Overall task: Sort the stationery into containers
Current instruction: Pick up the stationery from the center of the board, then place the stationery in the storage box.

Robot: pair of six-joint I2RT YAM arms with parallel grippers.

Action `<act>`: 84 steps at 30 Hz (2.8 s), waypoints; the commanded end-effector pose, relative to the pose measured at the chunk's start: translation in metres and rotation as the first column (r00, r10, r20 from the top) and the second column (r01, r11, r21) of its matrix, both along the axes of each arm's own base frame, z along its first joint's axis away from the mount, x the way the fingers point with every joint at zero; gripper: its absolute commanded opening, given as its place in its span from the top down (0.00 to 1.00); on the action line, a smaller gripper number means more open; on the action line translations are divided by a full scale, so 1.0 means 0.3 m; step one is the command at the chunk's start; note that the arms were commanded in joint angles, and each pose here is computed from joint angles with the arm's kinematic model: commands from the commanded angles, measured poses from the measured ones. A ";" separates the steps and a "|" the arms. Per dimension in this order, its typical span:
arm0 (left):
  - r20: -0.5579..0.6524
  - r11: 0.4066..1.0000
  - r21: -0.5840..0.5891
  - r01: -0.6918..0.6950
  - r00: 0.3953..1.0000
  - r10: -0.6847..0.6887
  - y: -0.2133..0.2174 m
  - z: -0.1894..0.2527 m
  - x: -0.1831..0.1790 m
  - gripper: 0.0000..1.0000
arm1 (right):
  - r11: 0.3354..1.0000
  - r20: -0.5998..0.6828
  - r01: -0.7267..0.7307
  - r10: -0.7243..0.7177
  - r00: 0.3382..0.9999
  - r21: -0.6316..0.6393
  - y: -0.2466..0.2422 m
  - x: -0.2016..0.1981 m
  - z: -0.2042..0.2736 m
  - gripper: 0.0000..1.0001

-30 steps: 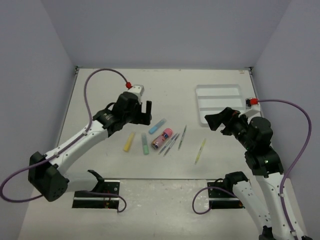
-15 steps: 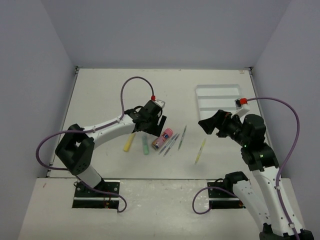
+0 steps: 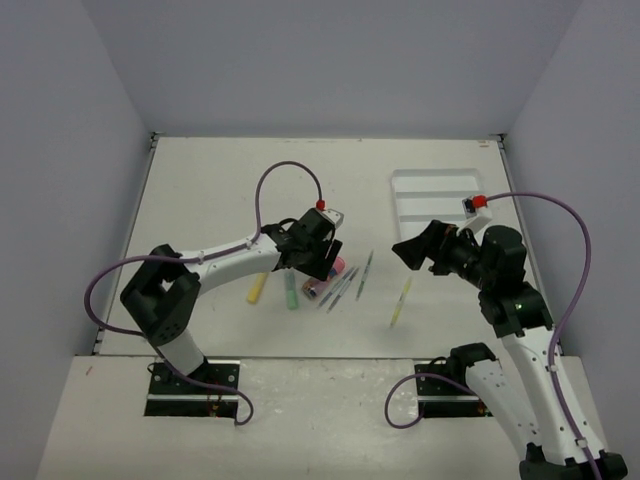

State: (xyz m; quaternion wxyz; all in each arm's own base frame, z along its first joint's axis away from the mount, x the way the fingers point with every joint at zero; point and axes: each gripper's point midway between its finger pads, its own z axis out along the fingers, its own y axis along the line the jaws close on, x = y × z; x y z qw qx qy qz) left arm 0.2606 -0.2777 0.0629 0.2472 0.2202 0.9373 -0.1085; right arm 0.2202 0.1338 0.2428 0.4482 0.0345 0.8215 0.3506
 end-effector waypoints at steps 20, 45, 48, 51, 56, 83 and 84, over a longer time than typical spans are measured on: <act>-0.044 0.996 0.085 0.010 0.999 -0.007 0.020 -0.147 -0.018 0.44 | 0.998 0.008 -0.066 0.066 0.998 0.013 0.034 0.019 -0.019 0.01; 0.309 0.434 -0.820 0.372 0.927 -0.211 -0.352 0.669 -0.189 1.00 | 0.902 0.133 -0.254 0.220 0.966 0.350 0.264 0.088 0.071 0.07; 0.309 0.412 -0.826 0.384 0.920 -0.240 -0.364 0.671 -0.201 1.00 | 0.885 0.145 -0.280 0.243 0.959 0.371 0.276 0.085 0.087 0.19; 0.308 0.413 -0.826 0.383 0.921 -0.237 -0.366 0.665 -0.198 1.00 | 0.879 0.136 -0.296 0.264 0.955 0.373 0.287 0.085 0.083 0.35; 0.334 0.431 -0.814 0.390 0.921 -0.202 -0.360 0.676 -0.174 1.00 | 0.867 0.108 -0.321 0.303 0.947 0.382 0.311 0.076 0.062 0.39; 0.438 0.874 -0.446 -0.192 0.805 0.400 0.281 0.698 -0.028 0.00 | 0.590 -0.439 0.802 -0.699 0.565 0.092 -0.457 1.128 -0.208 1.00; 0.441 0.879 -0.439 -0.185 0.808 0.390 0.285 0.700 -0.034 0.00 | 0.578 -0.438 0.813 -0.714 0.545 0.070 -0.475 1.152 -0.223 1.00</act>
